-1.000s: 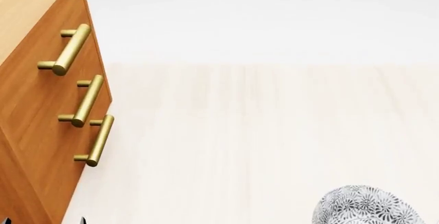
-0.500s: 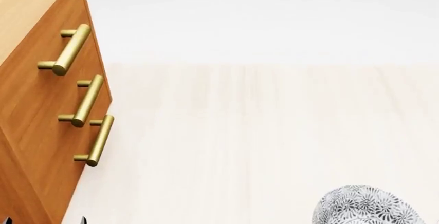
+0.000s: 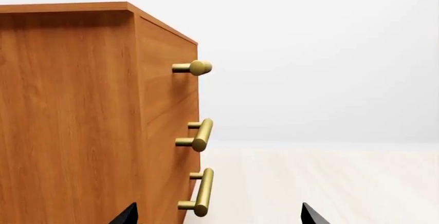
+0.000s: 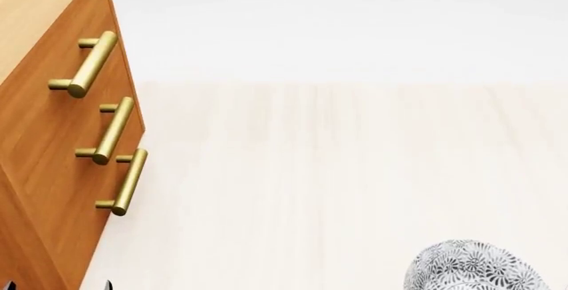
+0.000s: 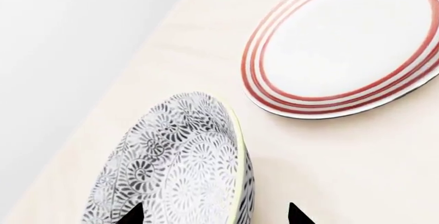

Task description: Put the bowl on top of the cabinet.

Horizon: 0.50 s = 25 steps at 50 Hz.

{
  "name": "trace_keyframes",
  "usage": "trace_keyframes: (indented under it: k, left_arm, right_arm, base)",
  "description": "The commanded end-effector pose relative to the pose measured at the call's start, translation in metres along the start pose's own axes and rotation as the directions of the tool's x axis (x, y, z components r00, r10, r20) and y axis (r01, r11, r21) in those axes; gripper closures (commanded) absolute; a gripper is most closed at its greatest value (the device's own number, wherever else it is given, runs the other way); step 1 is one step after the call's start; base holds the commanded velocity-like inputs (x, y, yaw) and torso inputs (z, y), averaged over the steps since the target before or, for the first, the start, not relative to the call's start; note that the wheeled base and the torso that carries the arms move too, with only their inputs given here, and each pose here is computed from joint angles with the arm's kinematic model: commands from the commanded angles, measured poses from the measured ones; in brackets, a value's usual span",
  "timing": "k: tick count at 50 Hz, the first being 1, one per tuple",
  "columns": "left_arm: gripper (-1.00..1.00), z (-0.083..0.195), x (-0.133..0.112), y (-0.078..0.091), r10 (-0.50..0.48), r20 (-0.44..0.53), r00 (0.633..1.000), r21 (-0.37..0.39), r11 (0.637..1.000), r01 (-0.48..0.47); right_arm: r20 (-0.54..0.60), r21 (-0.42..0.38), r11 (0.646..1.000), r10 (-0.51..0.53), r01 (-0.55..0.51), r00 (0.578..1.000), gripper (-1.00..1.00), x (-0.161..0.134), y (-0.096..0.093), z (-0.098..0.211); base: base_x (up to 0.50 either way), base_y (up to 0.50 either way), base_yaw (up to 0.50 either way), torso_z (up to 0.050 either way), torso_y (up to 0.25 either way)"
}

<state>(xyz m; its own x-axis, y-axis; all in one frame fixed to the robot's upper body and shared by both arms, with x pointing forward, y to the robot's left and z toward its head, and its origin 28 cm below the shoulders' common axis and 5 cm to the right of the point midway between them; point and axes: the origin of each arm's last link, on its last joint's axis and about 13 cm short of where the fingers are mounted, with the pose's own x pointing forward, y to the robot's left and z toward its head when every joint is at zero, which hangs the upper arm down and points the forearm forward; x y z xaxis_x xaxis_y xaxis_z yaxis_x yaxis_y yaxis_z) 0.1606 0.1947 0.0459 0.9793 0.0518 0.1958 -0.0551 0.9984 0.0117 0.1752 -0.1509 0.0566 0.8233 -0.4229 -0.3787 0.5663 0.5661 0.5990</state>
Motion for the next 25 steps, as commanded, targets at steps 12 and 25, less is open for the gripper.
trace_keyframes:
  k: [12, 25]
  left_arm:
    - [-1.00, 0.000, -0.001, 0.000, -0.001, 0.002, 1.000, 0.000, 1.000, 0.001]
    - [-1.00, 0.000, 0.000, 0.000, -0.001, 0.001, 1.000, -0.001, 1.000, 0.001]
  right_arm:
    - [-0.030, -0.019, 0.999, -0.048, 0.047, 0.998, -1.00, 0.019, 0.004, -0.005]
    - [-0.035, -0.020, 0.998, -0.053, 0.052, 0.998, -1.00, 0.021, 0.004, -0.005]
  base:
    - [0.00, 0.00, 0.00, 0.000, 0.000]
    - [0.00, 0.00, 0.00, 0.000, 0.000]
